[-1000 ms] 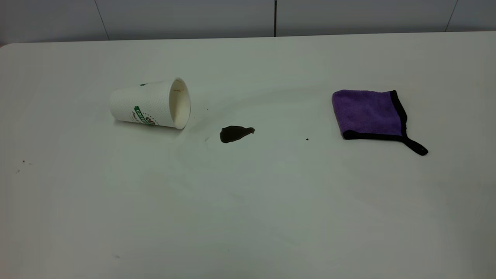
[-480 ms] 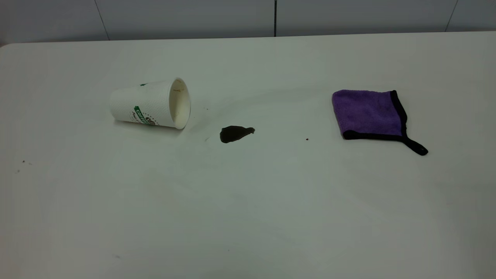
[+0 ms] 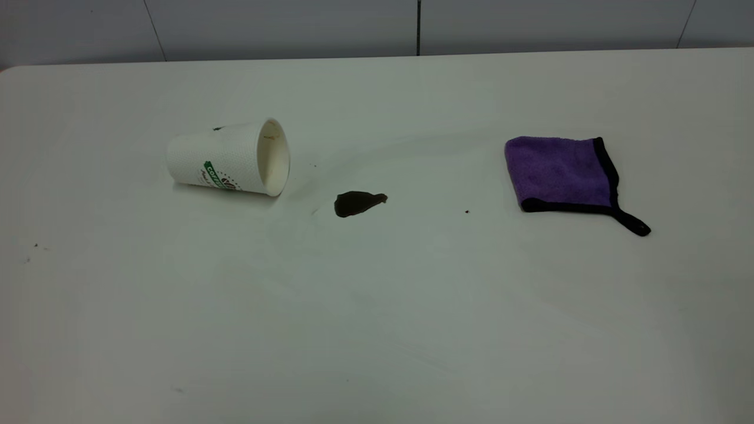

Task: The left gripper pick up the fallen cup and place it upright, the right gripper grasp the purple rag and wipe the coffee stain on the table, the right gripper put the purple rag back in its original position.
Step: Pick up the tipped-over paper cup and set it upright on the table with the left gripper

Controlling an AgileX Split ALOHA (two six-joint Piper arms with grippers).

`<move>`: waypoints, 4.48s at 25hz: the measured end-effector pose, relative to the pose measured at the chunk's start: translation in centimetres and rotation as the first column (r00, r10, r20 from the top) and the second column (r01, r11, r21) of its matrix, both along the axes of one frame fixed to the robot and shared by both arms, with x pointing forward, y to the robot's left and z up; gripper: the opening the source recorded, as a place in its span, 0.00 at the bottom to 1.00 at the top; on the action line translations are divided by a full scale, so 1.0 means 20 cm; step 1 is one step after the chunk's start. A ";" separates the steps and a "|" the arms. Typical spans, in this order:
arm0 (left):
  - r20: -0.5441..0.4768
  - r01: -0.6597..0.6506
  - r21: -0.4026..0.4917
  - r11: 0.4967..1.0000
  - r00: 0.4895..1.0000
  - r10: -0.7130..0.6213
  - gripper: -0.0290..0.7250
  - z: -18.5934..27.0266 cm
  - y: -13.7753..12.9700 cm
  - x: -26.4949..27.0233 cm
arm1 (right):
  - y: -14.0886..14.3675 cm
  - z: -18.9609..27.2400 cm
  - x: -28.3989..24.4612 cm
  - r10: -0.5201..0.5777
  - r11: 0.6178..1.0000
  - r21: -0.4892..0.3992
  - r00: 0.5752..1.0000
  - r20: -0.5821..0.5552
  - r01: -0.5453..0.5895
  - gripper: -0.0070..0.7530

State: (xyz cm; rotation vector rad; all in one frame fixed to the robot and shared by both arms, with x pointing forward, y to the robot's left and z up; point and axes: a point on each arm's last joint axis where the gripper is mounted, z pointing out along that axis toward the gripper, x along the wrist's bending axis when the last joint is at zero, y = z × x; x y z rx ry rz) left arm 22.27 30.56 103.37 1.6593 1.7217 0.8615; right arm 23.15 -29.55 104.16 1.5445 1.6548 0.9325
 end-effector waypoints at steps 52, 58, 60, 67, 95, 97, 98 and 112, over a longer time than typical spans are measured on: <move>-0.463 0.294 0.500 0.815 0.886 -0.036 0.95 -0.86 -1.15 2.11 | 0.00 0.00 0.00 0.000 1.000 0.000 1.000 0.000 0.000 0.78; -0.480 0.285 0.563 0.776 0.877 0.026 0.93 -1.04 -1.14 2.16 | 0.00 0.00 0.00 0.000 1.000 0.000 1.000 0.000 0.000 0.78; -0.469 0.265 0.577 0.773 0.882 0.049 0.92 -1.08 -1.12 2.18 | 0.00 0.00 0.00 0.000 1.000 0.000 1.000 0.000 0.000 0.78; -0.449 0.229 0.615 0.755 0.889 0.096 0.79 -1.14 -0.99 2.25 | 0.00 0.00 0.00 0.000 1.000 0.000 1.000 0.000 0.000 0.78; -0.487 0.407 -0.185 0.894 0.752 -0.443 0.06 -0.56 -0.31 2.44 | 0.00 0.00 0.00 0.000 1.000 -0.001 1.000 0.000 0.000 0.78; -0.454 0.403 -0.252 0.880 0.754 -0.475 0.06 -0.62 -0.25 2.46 | 0.00 0.00 0.00 0.000 1.000 -0.001 1.000 0.000 0.000 0.78; -0.444 0.404 -0.273 0.873 0.752 -0.487 0.06 -0.66 -0.23 2.47 | 0.00 0.00 0.00 0.000 1.000 -0.001 1.000 0.000 0.000 0.78; -0.453 0.355 -0.324 0.877 0.755 -0.473 0.29 -0.96 -0.17 2.49 | 0.00 0.00 0.00 0.000 1.000 -0.001 1.000 0.000 0.000 0.78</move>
